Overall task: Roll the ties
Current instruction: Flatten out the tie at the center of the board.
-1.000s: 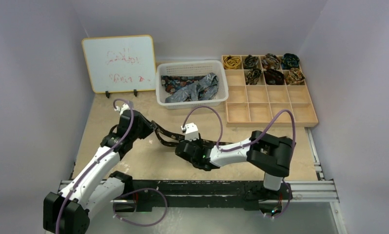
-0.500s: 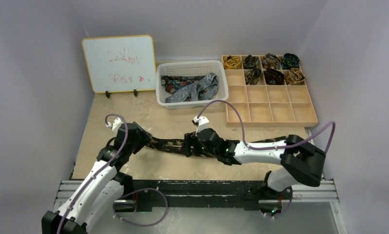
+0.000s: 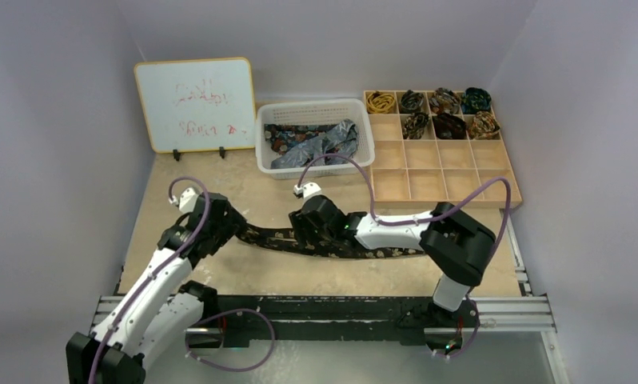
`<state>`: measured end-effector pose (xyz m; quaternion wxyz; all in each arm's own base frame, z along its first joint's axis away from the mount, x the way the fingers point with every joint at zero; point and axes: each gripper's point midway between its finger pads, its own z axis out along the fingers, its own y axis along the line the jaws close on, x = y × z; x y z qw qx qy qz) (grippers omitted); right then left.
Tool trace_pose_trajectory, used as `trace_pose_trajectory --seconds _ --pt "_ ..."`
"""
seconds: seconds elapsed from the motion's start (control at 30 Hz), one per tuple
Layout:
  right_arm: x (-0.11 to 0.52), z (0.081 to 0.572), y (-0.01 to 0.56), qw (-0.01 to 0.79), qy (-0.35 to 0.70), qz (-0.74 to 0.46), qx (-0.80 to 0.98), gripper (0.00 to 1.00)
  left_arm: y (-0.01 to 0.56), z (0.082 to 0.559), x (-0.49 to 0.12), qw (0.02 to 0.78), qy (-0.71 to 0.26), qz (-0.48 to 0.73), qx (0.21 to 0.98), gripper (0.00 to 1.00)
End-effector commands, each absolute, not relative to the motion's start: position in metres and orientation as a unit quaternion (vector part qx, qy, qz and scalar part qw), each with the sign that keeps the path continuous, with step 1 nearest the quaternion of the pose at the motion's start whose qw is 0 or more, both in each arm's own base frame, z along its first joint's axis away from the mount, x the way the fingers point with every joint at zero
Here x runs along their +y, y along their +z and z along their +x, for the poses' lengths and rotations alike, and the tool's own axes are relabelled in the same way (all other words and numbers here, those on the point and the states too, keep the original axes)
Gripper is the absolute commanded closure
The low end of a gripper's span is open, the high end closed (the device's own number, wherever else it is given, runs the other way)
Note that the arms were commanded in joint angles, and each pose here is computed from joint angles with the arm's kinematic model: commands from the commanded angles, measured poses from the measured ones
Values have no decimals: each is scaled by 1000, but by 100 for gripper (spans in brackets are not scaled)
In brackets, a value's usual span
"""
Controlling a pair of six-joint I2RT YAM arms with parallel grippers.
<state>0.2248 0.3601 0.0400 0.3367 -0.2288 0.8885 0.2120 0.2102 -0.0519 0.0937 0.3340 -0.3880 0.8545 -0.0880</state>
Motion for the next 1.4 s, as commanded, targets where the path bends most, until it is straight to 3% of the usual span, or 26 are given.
trace_pose_trajectory --seconds 0.0,0.13,0.33,0.57,0.83,1.0,1.37 --pt "352 227 28 323 167 -268 892 35 94 217 -55 322 -72 -350 877 22" --pt "349 227 22 320 159 -276 892 38 88 219 -60 305 -68 -336 889 23" --pt "347 234 18 320 133 -275 897 63 87 224 -64 304 -79 -329 891 22" --pt "355 235 43 338 157 -281 884 77 84 229 -59 305 -89 -336 887 22" --pt "374 209 67 311 239 -319 863 77 90 240 -56 318 -121 -332 880 20" --pt "372 191 50 267 249 -341 866 76 83 238 -55 309 -129 -340 879 20" --pt "378 198 30 258 230 -314 884 61 71 234 -46 300 -118 -361 875 20"
